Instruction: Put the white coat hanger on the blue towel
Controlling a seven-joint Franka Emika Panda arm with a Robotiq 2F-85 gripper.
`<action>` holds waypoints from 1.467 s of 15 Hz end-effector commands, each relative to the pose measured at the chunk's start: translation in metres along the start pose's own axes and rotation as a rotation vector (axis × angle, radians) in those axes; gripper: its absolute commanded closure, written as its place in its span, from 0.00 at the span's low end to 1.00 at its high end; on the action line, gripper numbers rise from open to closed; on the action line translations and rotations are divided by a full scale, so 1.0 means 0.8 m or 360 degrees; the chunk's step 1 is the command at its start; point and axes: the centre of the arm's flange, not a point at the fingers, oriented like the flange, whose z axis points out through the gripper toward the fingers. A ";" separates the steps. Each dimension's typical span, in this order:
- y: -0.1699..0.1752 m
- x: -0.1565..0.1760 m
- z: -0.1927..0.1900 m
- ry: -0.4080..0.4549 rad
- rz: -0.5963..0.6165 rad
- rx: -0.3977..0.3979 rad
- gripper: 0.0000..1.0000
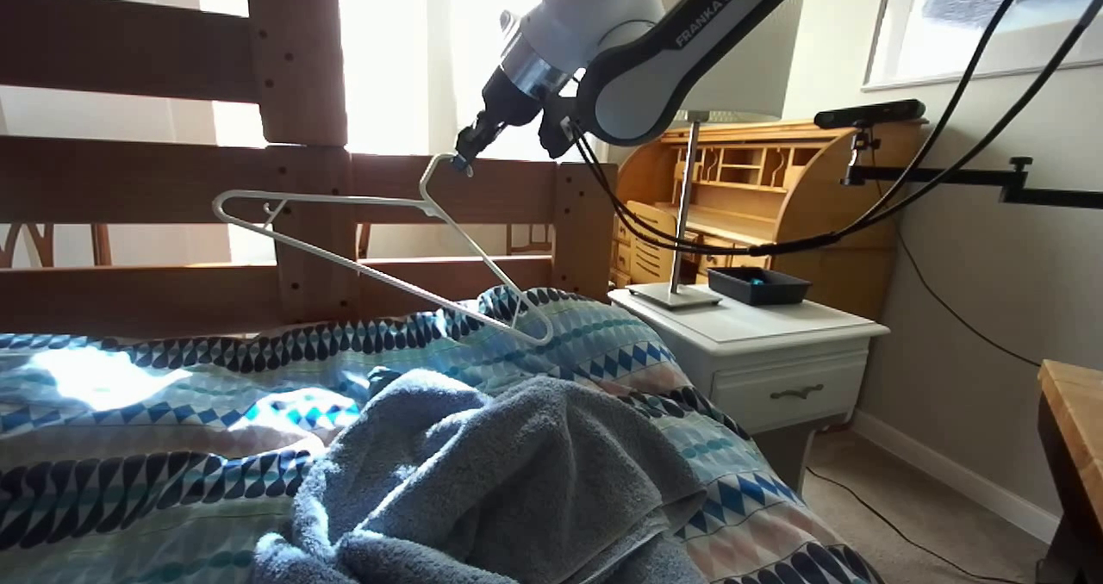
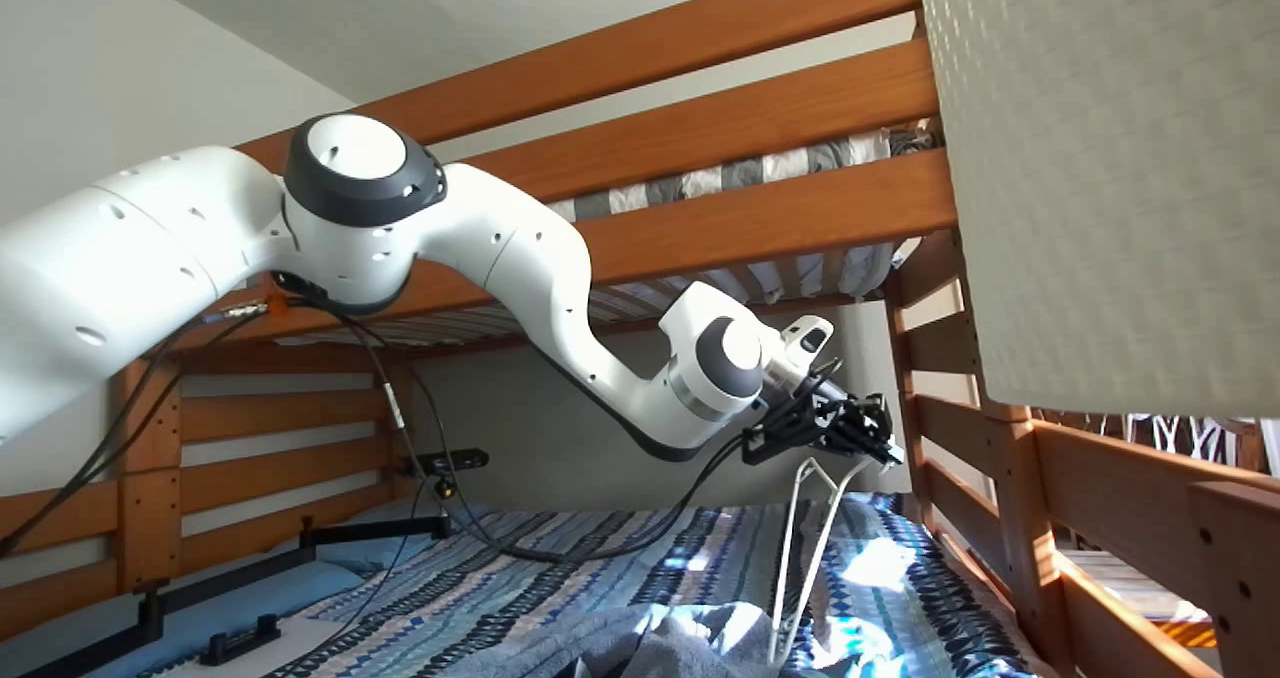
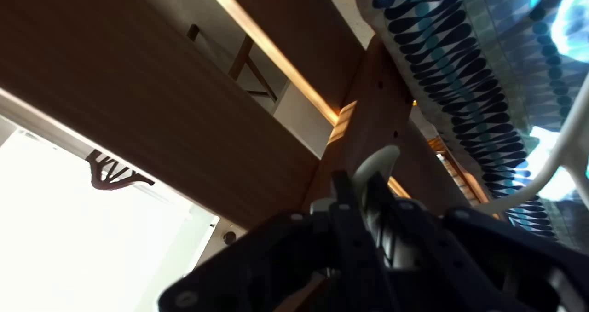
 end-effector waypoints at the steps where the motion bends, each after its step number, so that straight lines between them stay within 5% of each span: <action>1: 0.003 -0.011 -0.025 -0.0102 0.0090 0.0195 0.97; 11: -0.014 -0.052 -0.010 -0.0454 0.0155 0.0463 0.97; 22: -0.063 -0.104 0.004 -0.0822 0.0009 0.0740 0.97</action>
